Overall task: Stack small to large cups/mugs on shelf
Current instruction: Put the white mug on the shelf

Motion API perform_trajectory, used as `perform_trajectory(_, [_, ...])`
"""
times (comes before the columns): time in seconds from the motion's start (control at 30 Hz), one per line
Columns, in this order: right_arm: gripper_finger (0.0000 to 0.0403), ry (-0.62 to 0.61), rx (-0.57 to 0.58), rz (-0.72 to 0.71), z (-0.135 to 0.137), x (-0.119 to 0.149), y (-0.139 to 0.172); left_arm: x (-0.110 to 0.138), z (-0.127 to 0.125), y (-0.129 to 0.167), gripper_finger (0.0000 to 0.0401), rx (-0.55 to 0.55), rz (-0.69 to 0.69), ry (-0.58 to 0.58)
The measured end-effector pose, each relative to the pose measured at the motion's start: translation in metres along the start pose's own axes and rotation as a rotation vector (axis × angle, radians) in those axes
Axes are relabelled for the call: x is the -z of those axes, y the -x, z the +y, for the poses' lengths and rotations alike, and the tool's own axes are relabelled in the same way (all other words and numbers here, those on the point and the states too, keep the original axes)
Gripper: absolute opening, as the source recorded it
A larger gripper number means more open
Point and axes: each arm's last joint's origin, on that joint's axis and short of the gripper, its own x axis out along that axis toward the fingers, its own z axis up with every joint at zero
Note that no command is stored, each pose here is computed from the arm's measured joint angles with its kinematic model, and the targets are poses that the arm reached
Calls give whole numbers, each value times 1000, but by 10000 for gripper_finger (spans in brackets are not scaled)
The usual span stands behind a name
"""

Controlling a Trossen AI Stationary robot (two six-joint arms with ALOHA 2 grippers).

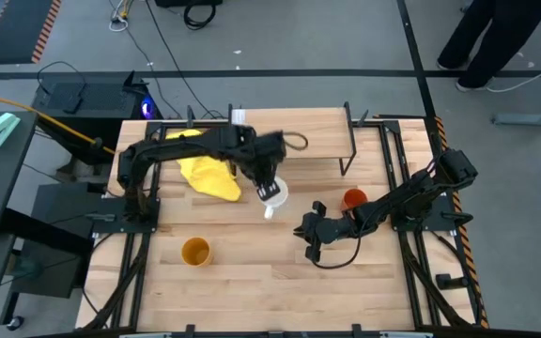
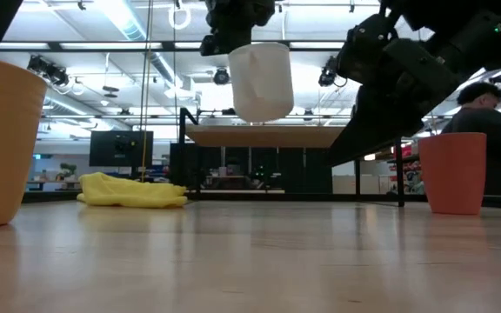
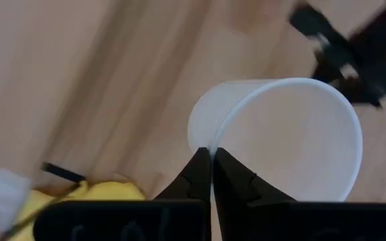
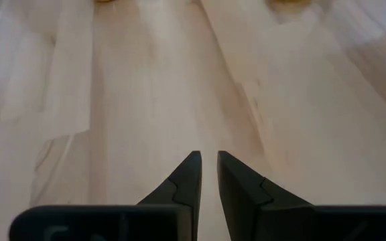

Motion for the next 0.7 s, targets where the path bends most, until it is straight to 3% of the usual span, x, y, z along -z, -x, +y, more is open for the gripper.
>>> perform_trajectory(0.43, [58,-4,73,11,4,7,6,-27,65,27,9,-52,-116,102])
perform_trajectory(0.7, [58,-15,286,-204,-6,-20,41,-31,82,42,9,-68,-145,133])
